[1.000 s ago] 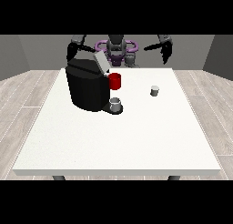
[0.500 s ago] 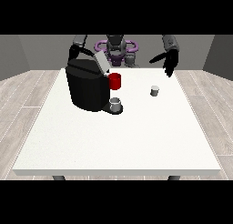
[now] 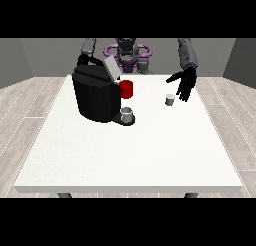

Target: Insert the coffee pod into the coffee machine and close the lid

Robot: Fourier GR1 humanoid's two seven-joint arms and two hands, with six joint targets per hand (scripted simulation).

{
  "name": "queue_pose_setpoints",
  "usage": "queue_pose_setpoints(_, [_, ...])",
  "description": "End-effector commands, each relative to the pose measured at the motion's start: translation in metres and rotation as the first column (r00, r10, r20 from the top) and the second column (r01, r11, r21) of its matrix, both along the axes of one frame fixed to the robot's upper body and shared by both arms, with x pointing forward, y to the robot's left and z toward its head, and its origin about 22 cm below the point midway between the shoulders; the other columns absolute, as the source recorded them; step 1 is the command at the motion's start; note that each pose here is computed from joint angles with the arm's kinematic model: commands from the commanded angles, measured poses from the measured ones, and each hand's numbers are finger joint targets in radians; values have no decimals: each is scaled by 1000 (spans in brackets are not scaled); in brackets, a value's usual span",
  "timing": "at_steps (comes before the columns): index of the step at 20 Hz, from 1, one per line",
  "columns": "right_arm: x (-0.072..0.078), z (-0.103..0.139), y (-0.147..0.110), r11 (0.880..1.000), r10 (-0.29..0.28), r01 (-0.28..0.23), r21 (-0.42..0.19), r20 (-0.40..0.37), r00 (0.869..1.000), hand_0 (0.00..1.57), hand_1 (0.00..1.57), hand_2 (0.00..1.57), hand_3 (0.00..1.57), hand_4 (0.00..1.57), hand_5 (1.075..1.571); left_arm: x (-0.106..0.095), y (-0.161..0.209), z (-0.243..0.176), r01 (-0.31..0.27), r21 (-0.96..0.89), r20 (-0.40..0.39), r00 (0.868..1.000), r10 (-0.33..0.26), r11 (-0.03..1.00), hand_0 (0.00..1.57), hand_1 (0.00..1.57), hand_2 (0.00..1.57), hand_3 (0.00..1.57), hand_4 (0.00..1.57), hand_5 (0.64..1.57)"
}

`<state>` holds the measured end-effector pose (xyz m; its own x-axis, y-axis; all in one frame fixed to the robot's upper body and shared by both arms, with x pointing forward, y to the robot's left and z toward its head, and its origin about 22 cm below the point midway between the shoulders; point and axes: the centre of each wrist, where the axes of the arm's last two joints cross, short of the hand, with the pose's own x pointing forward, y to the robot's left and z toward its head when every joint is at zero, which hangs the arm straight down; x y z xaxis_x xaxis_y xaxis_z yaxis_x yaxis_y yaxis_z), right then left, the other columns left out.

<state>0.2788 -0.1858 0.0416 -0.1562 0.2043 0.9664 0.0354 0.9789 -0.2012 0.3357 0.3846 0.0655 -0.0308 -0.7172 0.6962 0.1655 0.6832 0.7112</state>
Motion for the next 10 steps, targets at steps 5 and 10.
queue_pose_setpoints(5, [11,5,3,1000,10,-10,10,-33,999,0,0,0,0,0,1571,16,-2,-16,-7,129,31,1000,3,992,0,0,423,0,0,1571])
queue_pose_setpoints(10, [30,-10,-4,999,-26,28,22,-55,998,0,0,0,0,0,1571,32,-41,-15,3,203,84,996,-21,979,940,940,950,692,81,1571])
